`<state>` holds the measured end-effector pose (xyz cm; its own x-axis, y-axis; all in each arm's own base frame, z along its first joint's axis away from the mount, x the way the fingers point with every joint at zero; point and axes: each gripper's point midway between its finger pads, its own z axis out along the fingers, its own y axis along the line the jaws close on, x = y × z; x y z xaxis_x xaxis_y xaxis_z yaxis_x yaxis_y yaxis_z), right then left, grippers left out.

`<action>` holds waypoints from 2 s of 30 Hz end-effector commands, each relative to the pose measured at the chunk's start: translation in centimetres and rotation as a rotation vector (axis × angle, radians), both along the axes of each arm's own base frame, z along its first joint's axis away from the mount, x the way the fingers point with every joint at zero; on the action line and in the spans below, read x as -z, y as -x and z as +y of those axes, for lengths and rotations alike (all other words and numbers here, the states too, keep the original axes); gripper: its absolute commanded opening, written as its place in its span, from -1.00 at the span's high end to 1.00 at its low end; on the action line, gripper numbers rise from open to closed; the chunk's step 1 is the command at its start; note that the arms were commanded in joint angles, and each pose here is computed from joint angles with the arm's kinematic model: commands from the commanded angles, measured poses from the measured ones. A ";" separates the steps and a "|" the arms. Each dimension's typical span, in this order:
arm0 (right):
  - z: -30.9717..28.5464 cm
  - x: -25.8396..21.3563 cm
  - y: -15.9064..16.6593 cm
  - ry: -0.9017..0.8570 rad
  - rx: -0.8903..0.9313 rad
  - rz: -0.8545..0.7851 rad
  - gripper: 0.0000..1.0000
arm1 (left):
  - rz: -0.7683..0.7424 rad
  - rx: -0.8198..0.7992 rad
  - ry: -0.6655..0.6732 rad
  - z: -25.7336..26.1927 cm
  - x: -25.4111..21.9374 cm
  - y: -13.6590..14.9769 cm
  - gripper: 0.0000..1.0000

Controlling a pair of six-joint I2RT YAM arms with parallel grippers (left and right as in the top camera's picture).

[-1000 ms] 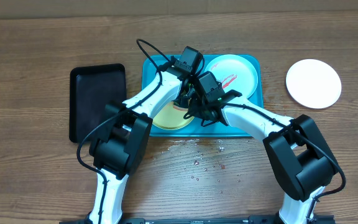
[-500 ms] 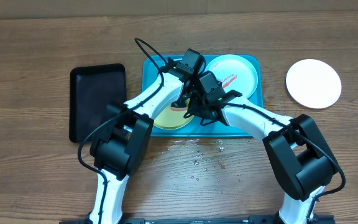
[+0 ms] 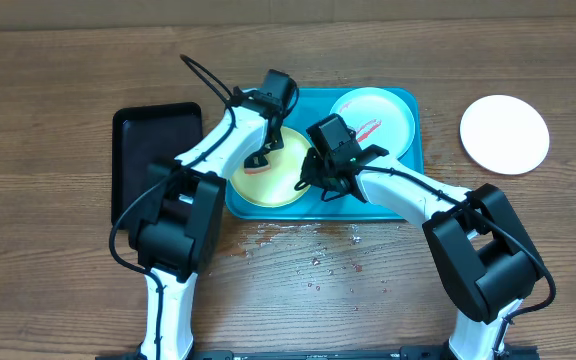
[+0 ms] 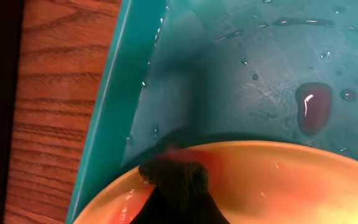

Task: Clean dirty plates on tray and stack at the side
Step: 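Scrub the yellow plate with the sponge while right gripper holds rim, then return the sponge to the black tray with the left gripper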

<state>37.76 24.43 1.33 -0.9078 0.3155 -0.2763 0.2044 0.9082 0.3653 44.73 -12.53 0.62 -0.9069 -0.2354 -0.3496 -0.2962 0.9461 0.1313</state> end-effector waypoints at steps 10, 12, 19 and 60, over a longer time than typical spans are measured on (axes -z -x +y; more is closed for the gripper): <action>0.1 -1.4 -0.8 -0.002 0.009 -0.033 0.92 | 0.014 0.154 0.139 -2.3 -4.6 0.2 0.92; 0.1 -1.4 -0.9 -0.002 0.011 -0.033 0.92 | -0.064 0.194 0.151 -2.5 -8.6 -0.4 0.92; -0.8 -2.0 -1.2 0.005 0.011 -0.040 0.92 | -0.314 0.214 0.053 1.4 -20.8 0.1 0.92; -1.9 -3.0 -0.3 0.045 -0.028 -0.026 0.92 | -0.102 0.042 0.148 16.1 -11.6 4.2 -1.00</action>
<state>36.84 22.22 1.80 -0.9231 0.2882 -0.2544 0.2076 0.9307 0.3011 38.41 4.18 8.26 -0.9132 -0.2501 -0.3218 -0.2692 0.9630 0.0155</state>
